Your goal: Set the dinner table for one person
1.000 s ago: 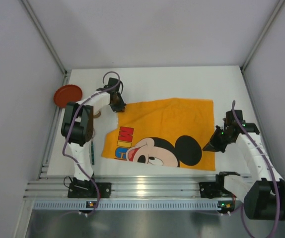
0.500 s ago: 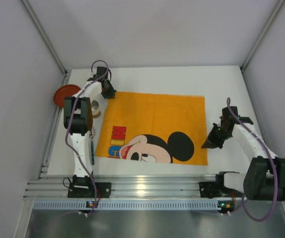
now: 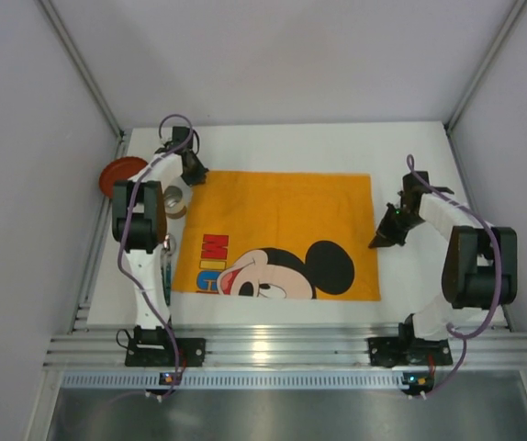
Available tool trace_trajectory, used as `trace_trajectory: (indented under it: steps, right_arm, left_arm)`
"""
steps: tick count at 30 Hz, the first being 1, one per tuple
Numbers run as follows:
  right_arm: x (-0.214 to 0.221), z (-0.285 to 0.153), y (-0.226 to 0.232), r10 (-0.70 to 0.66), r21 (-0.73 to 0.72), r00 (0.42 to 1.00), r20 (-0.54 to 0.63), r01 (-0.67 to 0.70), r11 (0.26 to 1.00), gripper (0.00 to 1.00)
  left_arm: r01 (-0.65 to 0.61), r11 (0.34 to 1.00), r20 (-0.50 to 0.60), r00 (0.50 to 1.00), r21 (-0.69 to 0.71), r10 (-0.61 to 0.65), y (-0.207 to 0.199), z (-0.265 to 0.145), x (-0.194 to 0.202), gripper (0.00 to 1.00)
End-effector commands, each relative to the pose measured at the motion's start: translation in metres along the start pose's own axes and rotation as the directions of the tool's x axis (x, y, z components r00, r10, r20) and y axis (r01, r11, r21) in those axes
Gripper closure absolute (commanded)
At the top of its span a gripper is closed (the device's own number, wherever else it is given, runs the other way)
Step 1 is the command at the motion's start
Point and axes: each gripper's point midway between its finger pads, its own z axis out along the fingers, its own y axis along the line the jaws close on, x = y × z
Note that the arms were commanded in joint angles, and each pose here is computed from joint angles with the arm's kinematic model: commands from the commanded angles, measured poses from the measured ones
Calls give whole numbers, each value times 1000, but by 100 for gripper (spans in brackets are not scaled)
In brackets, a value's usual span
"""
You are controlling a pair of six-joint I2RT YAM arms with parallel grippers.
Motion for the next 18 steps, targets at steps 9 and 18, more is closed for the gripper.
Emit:
trace_trajectory:
  steps: [9, 18]
  right_arm:
    - [-44, 4, 46, -107, -166, 991, 85, 120, 979, 100]
    - [-35, 34, 31, -114, -149, 993, 19, 115, 982, 100]
  left_arm:
    - [-104, 995, -66, 992, 8, 104, -33, -63, 32, 14]
    - [-128, 990, 34, 991, 62, 126, -51, -168, 22, 11]
